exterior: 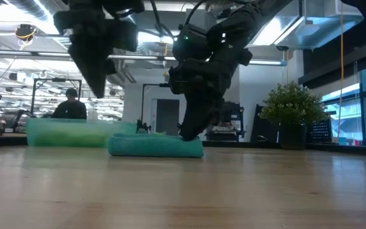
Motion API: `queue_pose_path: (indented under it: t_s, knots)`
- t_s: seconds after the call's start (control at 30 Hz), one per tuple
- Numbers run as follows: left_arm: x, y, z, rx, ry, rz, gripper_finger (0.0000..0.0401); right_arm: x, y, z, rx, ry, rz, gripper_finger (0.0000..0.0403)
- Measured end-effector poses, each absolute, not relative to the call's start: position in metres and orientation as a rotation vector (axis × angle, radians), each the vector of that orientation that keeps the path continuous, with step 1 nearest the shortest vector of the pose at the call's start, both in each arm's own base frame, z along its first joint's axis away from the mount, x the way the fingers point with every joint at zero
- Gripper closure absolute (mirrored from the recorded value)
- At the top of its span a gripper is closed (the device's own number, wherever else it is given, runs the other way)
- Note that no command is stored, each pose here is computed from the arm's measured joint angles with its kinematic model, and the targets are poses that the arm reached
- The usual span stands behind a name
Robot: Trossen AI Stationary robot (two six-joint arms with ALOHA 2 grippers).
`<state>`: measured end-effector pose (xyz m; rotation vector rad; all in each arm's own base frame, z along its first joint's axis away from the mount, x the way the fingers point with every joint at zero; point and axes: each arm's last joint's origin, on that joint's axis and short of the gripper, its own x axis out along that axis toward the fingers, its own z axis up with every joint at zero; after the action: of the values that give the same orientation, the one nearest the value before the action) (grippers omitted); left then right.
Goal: Roll microfiber towels into tight, uniform cylinder then place into a basket
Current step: Roll the blue microfiber cloth
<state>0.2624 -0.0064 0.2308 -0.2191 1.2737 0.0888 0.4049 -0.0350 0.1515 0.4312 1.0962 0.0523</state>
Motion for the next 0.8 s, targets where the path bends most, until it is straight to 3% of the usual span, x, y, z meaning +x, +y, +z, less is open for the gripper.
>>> queue_pose_path:
  t_s: [0.27, 0.53, 0.8]
  knots:
    - [0.252, -0.015, 0.223, -0.237, 1.437, 0.09, 0.0341, 0.402, -0.048, 0.154, 0.449, 1.092, 0.035, 0.0292]
    - [0.248, -0.014, 0.227, -0.245, 1.427, 0.152, 0.0341, 0.396, -0.045, 0.188, 0.37, 1.028, 0.1, 0.0292]
    - [0.24, -0.014, 0.241, -0.275, 1.356, 0.191, 0.0341, 0.396, -0.012, 0.183, -0.005, 1.06, 0.227, 0.0292]
